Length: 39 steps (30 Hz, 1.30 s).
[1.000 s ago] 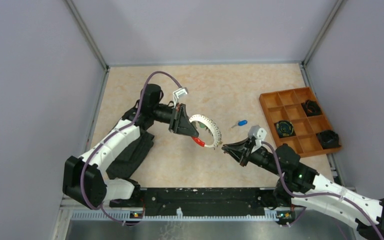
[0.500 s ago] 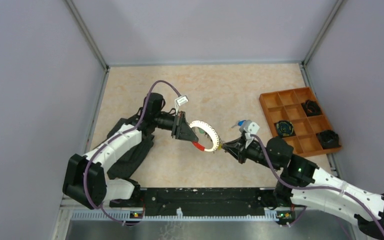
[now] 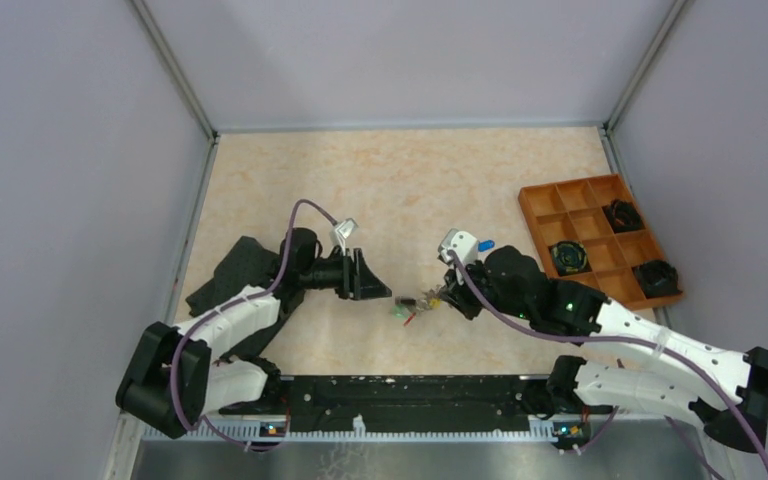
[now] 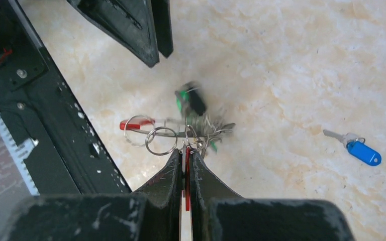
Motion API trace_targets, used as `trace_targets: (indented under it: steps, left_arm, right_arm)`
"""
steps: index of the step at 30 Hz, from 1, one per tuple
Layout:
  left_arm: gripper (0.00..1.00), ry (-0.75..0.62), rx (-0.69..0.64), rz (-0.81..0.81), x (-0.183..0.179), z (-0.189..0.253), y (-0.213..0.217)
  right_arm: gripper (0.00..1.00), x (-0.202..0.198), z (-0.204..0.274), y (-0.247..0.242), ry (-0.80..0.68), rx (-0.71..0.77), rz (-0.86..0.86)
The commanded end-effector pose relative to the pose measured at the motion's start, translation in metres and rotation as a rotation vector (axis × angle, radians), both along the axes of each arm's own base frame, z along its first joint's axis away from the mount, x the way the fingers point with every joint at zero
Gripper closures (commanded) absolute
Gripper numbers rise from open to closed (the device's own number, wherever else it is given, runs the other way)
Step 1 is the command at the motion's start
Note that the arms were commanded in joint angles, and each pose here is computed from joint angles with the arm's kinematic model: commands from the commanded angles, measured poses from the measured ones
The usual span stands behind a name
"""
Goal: Remove the keys from the keyring
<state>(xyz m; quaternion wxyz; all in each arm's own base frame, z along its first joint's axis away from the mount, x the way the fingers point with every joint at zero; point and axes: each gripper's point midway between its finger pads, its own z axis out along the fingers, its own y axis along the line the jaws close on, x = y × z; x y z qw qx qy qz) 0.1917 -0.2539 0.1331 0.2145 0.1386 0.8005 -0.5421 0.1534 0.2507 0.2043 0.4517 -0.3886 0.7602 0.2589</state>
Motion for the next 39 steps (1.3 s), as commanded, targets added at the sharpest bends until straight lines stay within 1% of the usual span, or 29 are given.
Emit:
trace_targets:
  steps: [1,4,7,10,12,17,20,24,27,33,39]
  left_arm:
    - [0.35,-0.136,-0.003,0.128,0.022,0.008,0.006]
    - [0.32,-0.190,0.047,0.190,0.026,0.001,0.017]
    - [0.33,-0.277,0.051,0.240,0.029,0.008,0.024]
    - [0.35,-0.451,-0.041,0.240,0.026,0.038,0.021]
    - [0.37,-0.562,-0.066,0.220,0.022,0.053,0.014]
    - [0.39,-0.846,-0.052,0.144,0.008,0.081,-0.020]
    - [0.44,-0.956,-0.079,0.083,-0.005,0.088,-0.038]
    - [0.54,-1.038,-0.107,0.006,-0.018,0.090,-0.052]
    - [0.56,-1.084,-0.130,-0.010,-0.027,0.092,-0.056]
    - [0.55,-1.181,-0.175,-0.020,-0.044,0.100,-0.058]
    - [0.54,-1.200,-0.165,-0.054,-0.050,0.095,-0.063]
  right_arm:
    - [1.00,0.000,0.012,0.004,-0.012,-0.042,0.025]
    - [1.00,0.001,0.011,0.004,-0.009,-0.069,0.032]
    - [1.00,-0.001,0.010,0.006,-0.005,-0.085,0.054]
    - [1.00,-0.003,0.009,0.007,-0.016,-0.101,0.090]
    - [1.00,-0.008,0.009,0.010,-0.016,-0.098,0.131]
    - [1.00,-0.013,0.016,0.014,-0.038,-0.080,0.186]
    - [1.00,-0.017,0.022,0.016,-0.048,-0.074,0.219]
    - [1.00,-0.016,0.028,0.015,-0.058,-0.079,0.214]
    - [1.00,-0.017,0.026,0.015,-0.036,-0.094,0.218]
    - [1.00,-0.016,0.027,0.016,-0.010,-0.111,0.201]
    - [1.00,-0.012,0.032,0.016,-0.009,-0.115,0.176]
